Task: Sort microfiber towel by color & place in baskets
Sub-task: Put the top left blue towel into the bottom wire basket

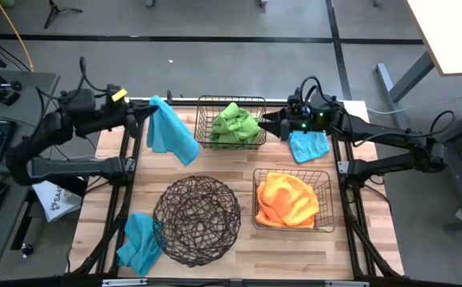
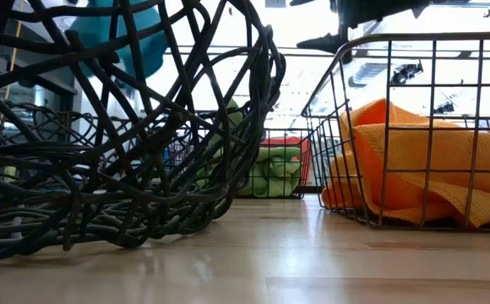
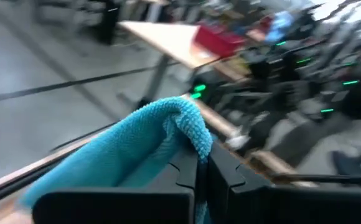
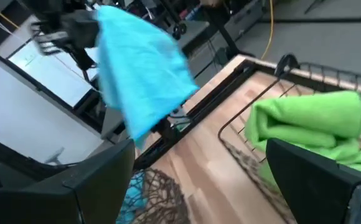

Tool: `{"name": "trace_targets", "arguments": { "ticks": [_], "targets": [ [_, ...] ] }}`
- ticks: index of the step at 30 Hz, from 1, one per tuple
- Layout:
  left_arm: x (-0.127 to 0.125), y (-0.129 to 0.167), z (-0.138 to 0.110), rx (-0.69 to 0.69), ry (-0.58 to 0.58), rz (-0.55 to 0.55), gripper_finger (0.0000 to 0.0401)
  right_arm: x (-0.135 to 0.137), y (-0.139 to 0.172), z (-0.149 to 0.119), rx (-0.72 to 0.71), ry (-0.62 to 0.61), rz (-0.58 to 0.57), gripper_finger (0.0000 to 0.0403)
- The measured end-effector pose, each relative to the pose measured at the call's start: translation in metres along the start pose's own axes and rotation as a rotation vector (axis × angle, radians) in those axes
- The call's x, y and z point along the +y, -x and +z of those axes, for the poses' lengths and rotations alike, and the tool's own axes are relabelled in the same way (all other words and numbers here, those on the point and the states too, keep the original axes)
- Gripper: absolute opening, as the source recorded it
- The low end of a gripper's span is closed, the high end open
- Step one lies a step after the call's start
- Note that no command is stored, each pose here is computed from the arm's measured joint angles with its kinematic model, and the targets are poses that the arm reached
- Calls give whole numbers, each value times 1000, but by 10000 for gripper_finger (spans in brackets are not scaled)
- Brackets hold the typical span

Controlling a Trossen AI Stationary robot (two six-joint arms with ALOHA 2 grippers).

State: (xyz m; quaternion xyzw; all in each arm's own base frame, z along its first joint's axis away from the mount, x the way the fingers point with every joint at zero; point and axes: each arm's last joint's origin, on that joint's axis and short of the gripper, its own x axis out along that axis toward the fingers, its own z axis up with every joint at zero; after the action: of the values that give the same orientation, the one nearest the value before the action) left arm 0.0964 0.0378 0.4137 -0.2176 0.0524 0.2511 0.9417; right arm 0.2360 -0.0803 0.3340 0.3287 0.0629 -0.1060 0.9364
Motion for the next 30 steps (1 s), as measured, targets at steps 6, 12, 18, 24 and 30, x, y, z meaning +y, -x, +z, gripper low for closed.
{"name": "trace_targets", "arguments": {
  "ticks": [6, 12, 18, 24, 30],
  "targets": [
    [-49, -28, 15, -21, -16, -255, 0, 2, 11, 6, -11, 86, 42, 358],
    [-109, -48, -7, 87, -29, -426, 0, 11, 28, 11, -41, 146, 96, 358],
    [-151, -31, -42, 176, 25, -400, 0, 18, 42, 13, -31, 168, 175, 358],
    [-166, -17, -79, 303, 86, -291, 0, 21, 45, 10, 38, 161, 269, 358],
    [-187, -28, -120, 524, 53, -303, 0, 27, 44, 4, 94, 125, 313, 358]
  ]
}}
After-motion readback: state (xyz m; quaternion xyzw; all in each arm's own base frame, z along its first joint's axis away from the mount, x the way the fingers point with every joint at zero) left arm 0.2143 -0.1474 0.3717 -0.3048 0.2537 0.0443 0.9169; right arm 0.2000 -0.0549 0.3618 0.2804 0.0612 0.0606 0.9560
